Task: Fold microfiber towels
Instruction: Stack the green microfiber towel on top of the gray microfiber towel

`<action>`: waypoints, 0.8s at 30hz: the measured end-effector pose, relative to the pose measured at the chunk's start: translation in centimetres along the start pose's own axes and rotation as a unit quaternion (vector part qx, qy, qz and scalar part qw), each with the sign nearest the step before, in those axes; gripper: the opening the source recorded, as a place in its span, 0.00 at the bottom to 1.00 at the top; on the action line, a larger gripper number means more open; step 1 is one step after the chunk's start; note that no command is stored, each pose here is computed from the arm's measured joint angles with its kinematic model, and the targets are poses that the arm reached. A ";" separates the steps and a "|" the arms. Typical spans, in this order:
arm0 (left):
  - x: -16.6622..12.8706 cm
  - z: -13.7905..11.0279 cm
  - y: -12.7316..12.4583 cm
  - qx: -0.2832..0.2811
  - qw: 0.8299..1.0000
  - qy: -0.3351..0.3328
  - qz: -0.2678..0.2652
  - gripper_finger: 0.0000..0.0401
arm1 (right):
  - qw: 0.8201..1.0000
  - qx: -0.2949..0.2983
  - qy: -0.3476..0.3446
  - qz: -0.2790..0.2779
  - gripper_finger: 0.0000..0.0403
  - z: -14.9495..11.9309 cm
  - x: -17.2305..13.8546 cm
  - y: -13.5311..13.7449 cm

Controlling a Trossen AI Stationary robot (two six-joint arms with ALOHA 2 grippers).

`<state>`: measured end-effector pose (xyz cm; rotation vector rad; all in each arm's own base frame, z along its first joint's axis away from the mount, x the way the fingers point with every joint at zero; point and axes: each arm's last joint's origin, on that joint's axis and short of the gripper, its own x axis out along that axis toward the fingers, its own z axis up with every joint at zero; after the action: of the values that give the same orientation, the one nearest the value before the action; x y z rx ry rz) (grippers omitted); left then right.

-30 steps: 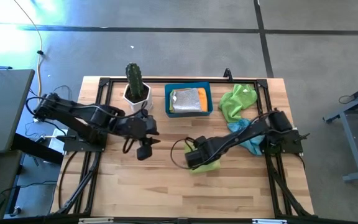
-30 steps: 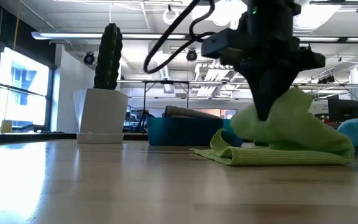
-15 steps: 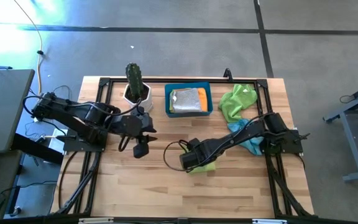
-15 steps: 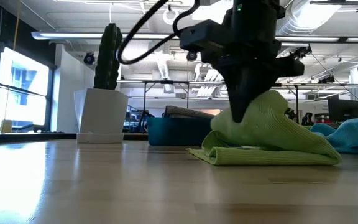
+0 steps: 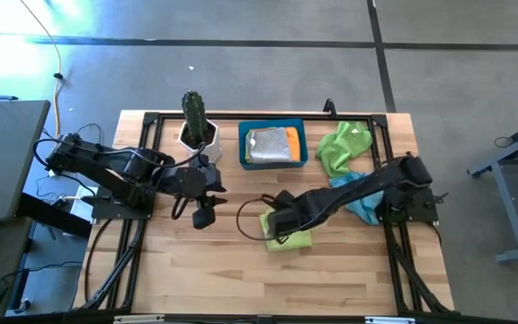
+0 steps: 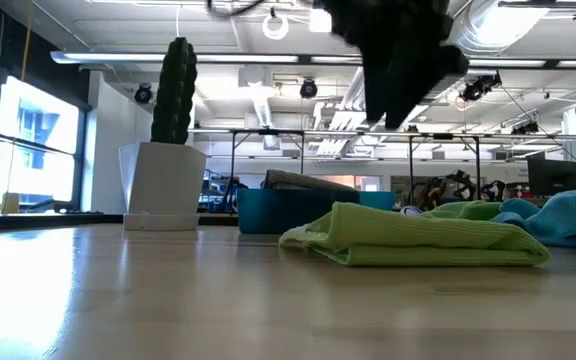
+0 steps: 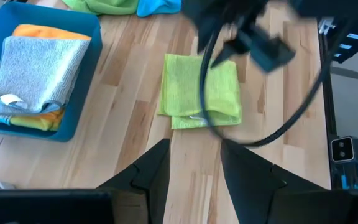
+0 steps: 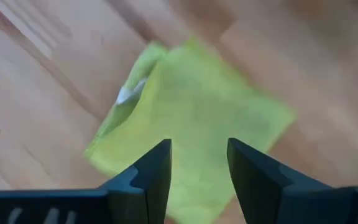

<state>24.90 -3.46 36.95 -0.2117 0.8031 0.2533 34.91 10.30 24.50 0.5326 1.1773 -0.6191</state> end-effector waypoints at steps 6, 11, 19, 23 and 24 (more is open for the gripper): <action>0.2 0.0 -0.1 0.001 1.000 0.002 0.000 0.33 | 0.995 -0.032 -0.089 -0.039 0.36 -0.5 -4.7 -2.3; 1.6 -0.1 -0.9 0.011 1.000 0.019 0.003 0.33 | 0.991 -0.036 -0.086 -0.099 0.36 -1.3 -6.6 -4.5; 5.6 -0.5 -2.6 0.034 0.997 0.059 0.031 0.33 | 0.983 -0.042 -0.103 -0.148 0.36 -3.2 -7.4 -7.0; 7.2 -0.5 -3.1 0.035 0.997 0.073 0.020 0.33 | 0.991 -0.004 -0.097 -0.096 0.36 -4.9 -5.5 -9.1; 7.6 -0.4 -3.3 0.033 0.997 0.068 0.015 0.33 | 0.992 0.014 -0.103 -0.068 0.36 -5.2 -4.9 -9.5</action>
<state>30.65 -5.59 31.44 -0.1568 0.9495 0.2427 23.56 7.82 27.05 0.4041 1.0169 -0.7906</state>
